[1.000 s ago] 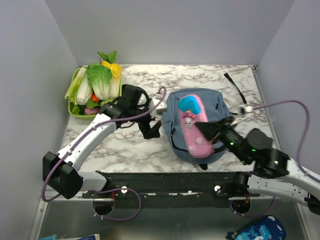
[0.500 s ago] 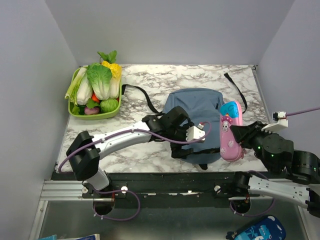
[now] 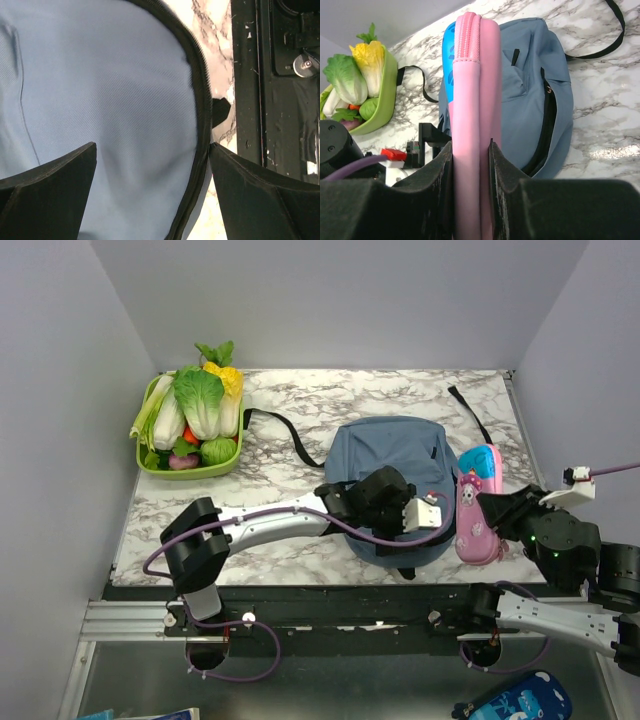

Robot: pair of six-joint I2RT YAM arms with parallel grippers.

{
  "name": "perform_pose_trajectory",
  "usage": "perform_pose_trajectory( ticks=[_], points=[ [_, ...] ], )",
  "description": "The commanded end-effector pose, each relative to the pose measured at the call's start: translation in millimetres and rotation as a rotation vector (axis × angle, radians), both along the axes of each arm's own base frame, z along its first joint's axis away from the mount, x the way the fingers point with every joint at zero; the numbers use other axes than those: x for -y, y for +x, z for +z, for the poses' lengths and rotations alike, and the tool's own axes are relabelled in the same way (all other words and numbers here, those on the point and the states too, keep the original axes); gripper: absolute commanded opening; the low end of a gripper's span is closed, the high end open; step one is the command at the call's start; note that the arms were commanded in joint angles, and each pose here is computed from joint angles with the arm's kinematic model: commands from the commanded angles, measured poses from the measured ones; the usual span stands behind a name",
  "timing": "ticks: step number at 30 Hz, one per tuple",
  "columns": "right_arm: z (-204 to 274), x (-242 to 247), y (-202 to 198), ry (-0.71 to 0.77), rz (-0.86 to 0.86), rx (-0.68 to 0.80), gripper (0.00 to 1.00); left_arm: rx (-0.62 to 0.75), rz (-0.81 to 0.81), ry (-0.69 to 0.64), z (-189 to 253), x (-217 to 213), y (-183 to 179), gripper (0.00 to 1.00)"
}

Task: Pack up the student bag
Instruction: Pick up the stationery from the center of the board, then place the stationery in the student bag.

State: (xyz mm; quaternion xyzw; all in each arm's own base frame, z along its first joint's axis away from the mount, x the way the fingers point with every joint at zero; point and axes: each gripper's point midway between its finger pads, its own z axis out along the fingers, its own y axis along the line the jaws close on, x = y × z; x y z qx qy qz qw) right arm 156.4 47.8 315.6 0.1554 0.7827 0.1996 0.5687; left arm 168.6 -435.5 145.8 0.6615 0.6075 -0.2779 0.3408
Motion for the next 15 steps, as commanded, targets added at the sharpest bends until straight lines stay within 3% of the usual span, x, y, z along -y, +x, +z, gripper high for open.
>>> perform_pose_trajectory(
  ticks=[1,8,13,15],
  points=[
    [10,15,-1,0.02,-0.044,0.026,0.04,0.053,0.01,-0.045,11,28,-5,0.99],
    [9,14,-1,0.013,-0.035,0.024,0.04,0.098,0.044,-0.045,11,36,-5,0.99],
    [7,14,-2,0.015,-0.024,0.023,0.03,0.185,0.159,-0.043,13,39,26,0.98],
    [6,15,-3,0.016,-0.02,0.02,0.03,0.199,0.172,-0.044,15,39,33,0.85]
  ],
)
